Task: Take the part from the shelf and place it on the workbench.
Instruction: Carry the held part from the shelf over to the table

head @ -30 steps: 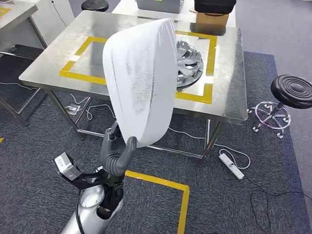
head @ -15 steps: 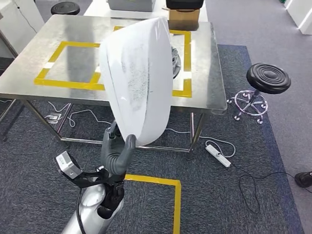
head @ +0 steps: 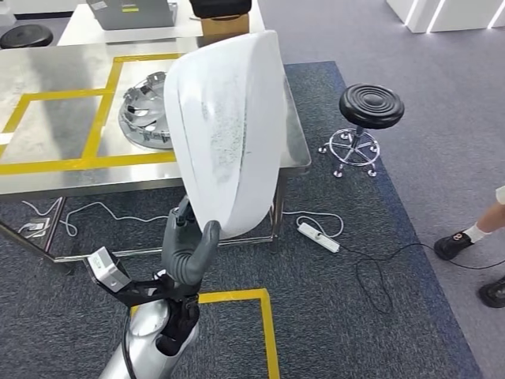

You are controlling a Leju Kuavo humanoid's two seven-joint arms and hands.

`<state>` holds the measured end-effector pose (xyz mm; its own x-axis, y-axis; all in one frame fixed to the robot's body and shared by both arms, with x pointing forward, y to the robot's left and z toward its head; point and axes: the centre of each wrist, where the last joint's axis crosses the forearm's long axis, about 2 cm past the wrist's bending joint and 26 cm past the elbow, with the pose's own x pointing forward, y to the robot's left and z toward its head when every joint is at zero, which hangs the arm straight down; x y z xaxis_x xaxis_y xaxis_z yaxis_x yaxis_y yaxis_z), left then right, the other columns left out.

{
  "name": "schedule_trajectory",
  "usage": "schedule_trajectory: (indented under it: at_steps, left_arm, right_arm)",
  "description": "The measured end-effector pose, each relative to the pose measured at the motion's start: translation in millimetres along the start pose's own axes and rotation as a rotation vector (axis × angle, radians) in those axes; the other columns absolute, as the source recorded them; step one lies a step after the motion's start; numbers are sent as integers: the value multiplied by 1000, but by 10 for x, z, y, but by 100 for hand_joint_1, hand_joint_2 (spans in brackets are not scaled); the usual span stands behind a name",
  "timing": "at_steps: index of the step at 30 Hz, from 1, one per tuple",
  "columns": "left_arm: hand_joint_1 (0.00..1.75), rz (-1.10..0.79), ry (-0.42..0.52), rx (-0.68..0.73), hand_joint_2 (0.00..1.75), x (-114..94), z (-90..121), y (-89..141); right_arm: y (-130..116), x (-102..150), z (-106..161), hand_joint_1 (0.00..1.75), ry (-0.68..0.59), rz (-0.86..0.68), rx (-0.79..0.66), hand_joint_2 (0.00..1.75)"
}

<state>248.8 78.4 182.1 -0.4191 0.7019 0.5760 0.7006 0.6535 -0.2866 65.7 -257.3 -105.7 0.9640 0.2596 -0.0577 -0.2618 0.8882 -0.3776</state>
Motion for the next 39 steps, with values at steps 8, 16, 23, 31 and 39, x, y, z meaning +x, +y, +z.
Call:
schedule_trajectory:
  at_steps: [8, 16, 23, 31, 39]
  left_arm:
    - [175, 4, -3, 1, 175, -2, -8, -10]
    - [175, 3, -3, 2, 175, 0, -8, -3]
    - [175, 2, -2, 0, 175, 1, -5, 2]
    - [175, 2, -1, 1, 175, 1, -1, 4]
    - [175, 0, -3, 7, 175, 1, -4, 2]
  right_arm:
    - [8, -25, -3, 0, 6, 2, 1, 175]
    - [13, -28, -2, 0, 0, 26, 1, 175]
    - [5, -10, 1, 0, 2, 51, -30, 175]
    - [5, -4, 2, 0, -25, 40, -21, 175]
    - [7, -23, 0, 0, -41, 47, -40, 175]
